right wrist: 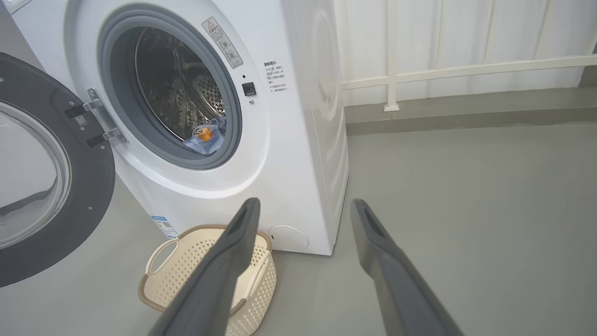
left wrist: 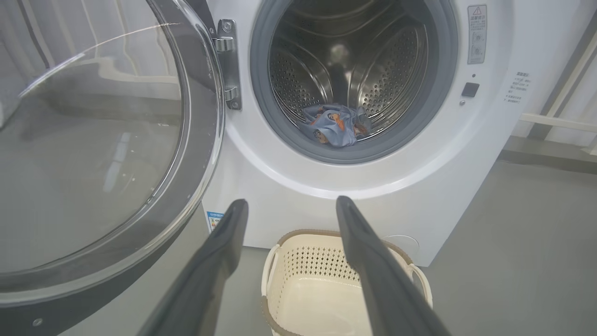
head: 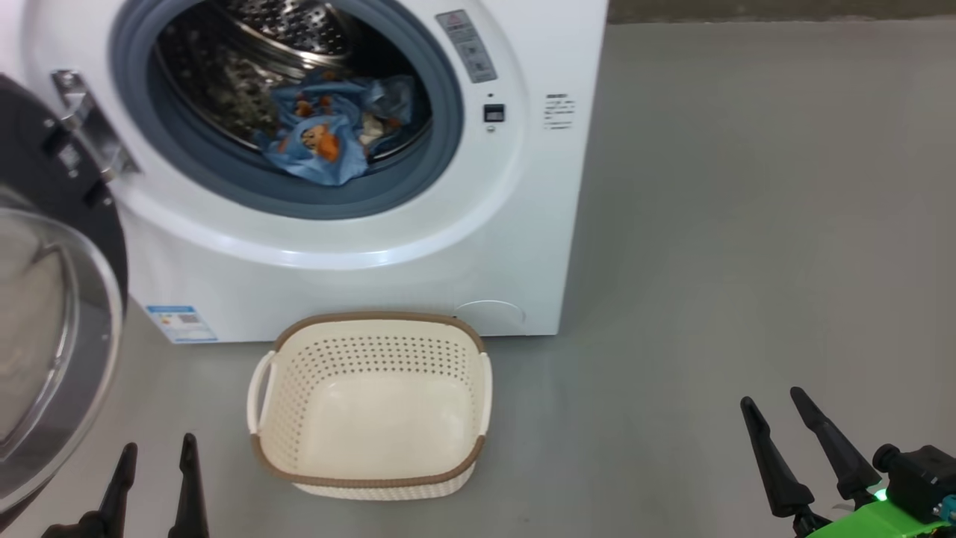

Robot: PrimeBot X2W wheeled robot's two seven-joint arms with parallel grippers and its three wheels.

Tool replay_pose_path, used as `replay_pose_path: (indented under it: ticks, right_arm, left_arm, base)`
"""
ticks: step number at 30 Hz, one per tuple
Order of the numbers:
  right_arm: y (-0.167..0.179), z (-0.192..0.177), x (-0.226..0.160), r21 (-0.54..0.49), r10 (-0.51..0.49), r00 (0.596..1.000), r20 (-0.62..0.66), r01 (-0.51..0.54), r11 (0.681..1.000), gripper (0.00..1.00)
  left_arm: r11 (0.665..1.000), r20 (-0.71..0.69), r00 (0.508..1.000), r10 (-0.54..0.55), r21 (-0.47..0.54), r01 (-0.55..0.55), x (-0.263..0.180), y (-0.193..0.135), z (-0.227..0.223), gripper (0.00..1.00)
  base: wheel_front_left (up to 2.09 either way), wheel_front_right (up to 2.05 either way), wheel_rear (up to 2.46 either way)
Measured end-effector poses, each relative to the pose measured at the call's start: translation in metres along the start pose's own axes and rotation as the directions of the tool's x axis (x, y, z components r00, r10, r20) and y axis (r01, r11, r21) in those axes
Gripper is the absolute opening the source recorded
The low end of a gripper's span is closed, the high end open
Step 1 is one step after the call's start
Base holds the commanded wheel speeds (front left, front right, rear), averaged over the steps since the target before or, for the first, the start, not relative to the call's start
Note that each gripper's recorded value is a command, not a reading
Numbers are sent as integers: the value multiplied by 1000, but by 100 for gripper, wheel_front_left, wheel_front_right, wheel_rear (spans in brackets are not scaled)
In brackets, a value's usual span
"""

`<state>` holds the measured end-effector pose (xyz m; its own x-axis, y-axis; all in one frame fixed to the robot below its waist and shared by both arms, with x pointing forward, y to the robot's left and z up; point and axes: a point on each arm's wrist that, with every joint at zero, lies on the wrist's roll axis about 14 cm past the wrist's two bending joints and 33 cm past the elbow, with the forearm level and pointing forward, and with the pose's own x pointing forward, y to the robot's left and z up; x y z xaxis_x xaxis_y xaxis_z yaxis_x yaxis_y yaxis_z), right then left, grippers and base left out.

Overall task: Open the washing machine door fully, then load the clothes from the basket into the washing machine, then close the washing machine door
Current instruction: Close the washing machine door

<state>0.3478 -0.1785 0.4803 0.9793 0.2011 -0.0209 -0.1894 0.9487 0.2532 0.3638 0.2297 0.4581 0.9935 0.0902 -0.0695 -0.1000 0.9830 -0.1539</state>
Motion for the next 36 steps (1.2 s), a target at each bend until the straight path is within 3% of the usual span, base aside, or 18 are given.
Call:
replay_pose_path:
  ticks: [8, 22, 36]
  right_arm:
    - [39, -11, 20, 8, 132, 991, -36, -132, 991, 100]
    - [109, -23, 55, 8, 364, 928, -75, -365, 931, 100]
    - [184, -42, 69, 23, 576, 807, -131, -579, 815, 100]
  left_arm:
    - [994, 19, 994, 111, -26, -111, -21, 33, 4, 100]
    - [948, 13, 949, 315, -57, -314, -84, 90, -1, 100]
    - [854, 30, 858, 514, -113, -508, -159, 135, -1, 100]
  base:
    - [0, 0, 0]
    - [0, 0, 0]
    - [0, 0, 0]
